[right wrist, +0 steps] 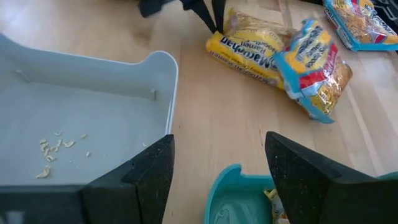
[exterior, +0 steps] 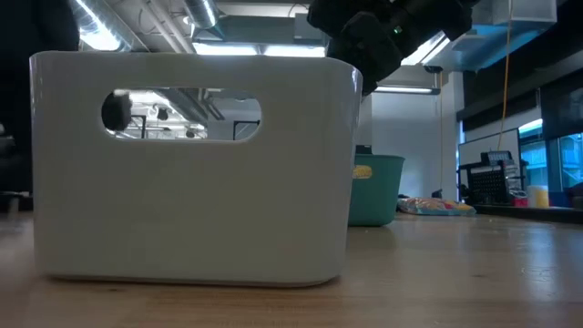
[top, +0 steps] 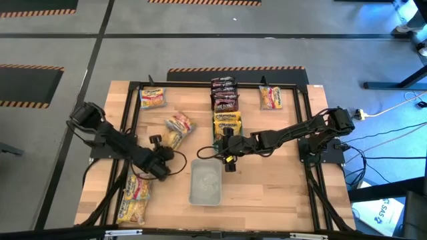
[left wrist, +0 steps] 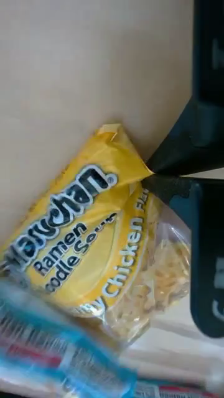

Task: Sort Maruchan noodles
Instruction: Put the yellow noodle pack into the green bin

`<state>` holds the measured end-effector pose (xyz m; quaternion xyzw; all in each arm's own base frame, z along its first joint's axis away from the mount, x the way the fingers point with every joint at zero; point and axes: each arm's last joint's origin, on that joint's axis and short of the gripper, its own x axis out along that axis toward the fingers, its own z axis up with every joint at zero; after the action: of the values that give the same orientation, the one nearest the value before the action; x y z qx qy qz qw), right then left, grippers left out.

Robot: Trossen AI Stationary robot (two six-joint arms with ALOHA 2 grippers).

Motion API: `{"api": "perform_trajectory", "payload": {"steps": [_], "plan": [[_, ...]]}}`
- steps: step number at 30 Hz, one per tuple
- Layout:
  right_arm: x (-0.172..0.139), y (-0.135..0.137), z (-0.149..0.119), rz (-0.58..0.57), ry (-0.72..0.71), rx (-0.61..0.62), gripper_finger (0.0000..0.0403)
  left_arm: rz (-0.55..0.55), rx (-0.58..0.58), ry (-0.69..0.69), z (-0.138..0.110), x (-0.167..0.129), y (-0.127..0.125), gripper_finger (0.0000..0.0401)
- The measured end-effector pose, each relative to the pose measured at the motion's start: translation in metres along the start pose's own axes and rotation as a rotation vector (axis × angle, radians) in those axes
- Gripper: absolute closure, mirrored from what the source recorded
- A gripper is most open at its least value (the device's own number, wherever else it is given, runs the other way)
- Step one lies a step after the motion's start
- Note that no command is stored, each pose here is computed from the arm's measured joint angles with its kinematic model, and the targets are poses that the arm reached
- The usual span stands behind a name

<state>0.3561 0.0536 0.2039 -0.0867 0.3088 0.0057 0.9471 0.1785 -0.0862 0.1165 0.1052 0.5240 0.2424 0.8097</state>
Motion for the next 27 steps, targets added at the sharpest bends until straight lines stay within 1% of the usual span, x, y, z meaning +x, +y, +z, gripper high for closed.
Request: {"api": "perform_trajectory", "payload": {"steps": [5,10,14,20,23,27], "plan": [[0.000,0.000,0.002,0.004,-0.021,0.003,0.0166,-0.060,-0.059,-0.064,0.019,-0.021,0.002,0.0400],[0.000,0.001,0.004,0.045,-0.040,0.014,0.0166,-0.096,-0.130,-0.130,0.033,-0.040,0.013,0.0401],[0.000,-0.001,0.006,0.045,-0.068,0.020,0.0166,-0.108,-0.192,-0.176,0.037,-0.049,0.023,0.0401],[0.007,-0.006,0.011,0.011,-0.150,0.076,0.0164,-0.097,-0.256,-0.231,0.040,-0.055,0.034,0.0401],[0.017,-0.012,0.012,-0.003,-0.150,0.089,0.0145,-0.093,-0.281,-0.245,0.042,-0.056,0.038,0.0401],[0.034,-0.022,0.015,-0.046,-0.147,0.103,0.0101,-0.090,-0.313,-0.255,0.045,-0.056,0.043,0.0401]]}}
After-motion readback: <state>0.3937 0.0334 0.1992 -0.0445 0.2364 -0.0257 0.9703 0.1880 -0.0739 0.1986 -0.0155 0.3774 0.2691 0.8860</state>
